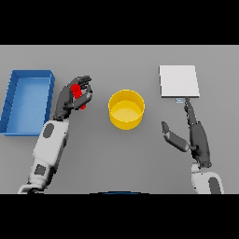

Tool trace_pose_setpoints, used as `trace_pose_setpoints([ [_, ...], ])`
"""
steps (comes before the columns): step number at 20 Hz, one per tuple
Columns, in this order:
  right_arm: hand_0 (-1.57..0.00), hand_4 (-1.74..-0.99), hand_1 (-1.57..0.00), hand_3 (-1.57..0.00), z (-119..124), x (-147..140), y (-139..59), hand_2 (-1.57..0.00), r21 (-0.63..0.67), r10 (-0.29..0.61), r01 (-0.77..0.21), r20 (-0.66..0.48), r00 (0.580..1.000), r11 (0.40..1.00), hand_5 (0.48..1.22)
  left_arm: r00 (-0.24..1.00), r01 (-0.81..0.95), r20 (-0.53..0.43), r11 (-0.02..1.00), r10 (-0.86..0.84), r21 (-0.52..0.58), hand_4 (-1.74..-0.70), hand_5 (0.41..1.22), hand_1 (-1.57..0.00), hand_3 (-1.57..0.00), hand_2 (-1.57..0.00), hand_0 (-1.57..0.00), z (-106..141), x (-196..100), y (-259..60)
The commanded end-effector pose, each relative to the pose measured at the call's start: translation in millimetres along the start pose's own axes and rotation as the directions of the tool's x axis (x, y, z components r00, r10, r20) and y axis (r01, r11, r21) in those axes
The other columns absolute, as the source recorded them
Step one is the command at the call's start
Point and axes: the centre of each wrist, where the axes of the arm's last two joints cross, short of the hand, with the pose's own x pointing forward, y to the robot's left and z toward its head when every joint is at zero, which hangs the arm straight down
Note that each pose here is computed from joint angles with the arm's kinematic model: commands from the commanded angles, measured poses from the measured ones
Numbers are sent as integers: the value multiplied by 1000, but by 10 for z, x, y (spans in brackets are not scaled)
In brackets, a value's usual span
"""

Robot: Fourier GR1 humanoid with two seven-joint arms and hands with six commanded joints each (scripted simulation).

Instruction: Pick up the red beaker and tilt it to pour out 1 green nut into yellow bowl. Pick up the yellow bowl and place it on the metallic measuring scale.

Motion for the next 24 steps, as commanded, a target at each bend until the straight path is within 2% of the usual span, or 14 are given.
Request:
trace_pose_setpoints([
  [1, 1, -1255, 1, 1, 5, -13, 22, 1, 2, -8, 8, -8, 1000, 1000, 644, 1000, 18, 1, 1000, -18, 3, -1500, 941, -699, -724, -733, -662, -28, 32, 11],
  [3, 1, -1254, 1, 1, -23, -26, 34, 1, -1, -11, 11, -13, 1000, 1000, 645, 999, 50, 19, 999, -49, -15, -1575, 1042, -1013, -926, -1034, -989, -37, 19, -4],
  [4, 1, -1252, 1, 1, -28, -16, 34, 1, 3, -14, 14, -11, 1000, 1000, 644, 998, 60, 34, 998, -59, -29, -1603, 1078, -1125, -974, -1142, -1106, -46, 24, -35],
  [6, 1, -1254, 1, 1, -9, -16, 40, 1, 0, -23, 23, -3, 1000, 1000, 644, 996, 84, 20, 996, -83, -34, -1544, 1129, -1285, -1189, -1296, -1273, -70, 52, -46],
  [8, 1, -1257, 1, 1, 2, -10, 52, 1, -2, -15, 14, -8, 1000, 1000, 645, 997, 74, 28, 997, -73, -38, -1505, 1162, -1388, -1326, -1395, -1380, -44, 38, -109],
  [11, 1, -1260, 1, 1, 6, -15, 46, 1, -4, -30, 30, 1, 1000, 1000, 643, 998, 31, 48, 1000, -30, -2, -1620, 1140, -1477, -1446, -1481, -1473, -40, 47, -78],
  [16, 1, -1259, 1, 1, 22, -31, 27, 1, -6, -2, 2, 1, 1000, 1000, 649, 992, 1, 129, 999, -7, 46, -1701, 1114, -1540, -1530, -1542, -1539, -58, 320, -52],
  [20, 1, -1261, 1, 1, 3, -29, 49, 1, 7, 10, -10, 3, 1000, 1000, 661, 972, 166, 172, 986, -163, -5, -1725, 1117, -1558, -1554, -1559, -1558, -99, 650, -60],
  [24, 1, -1256, 1, 1, 33, 18, 48, 1, -3, 32, -32, 19, 999, 999, 674, 916, 382, 160, 921, -367, -79, -1733, 1122, -1565, -1562, -1565, -1564, -109, 822, -76],
])
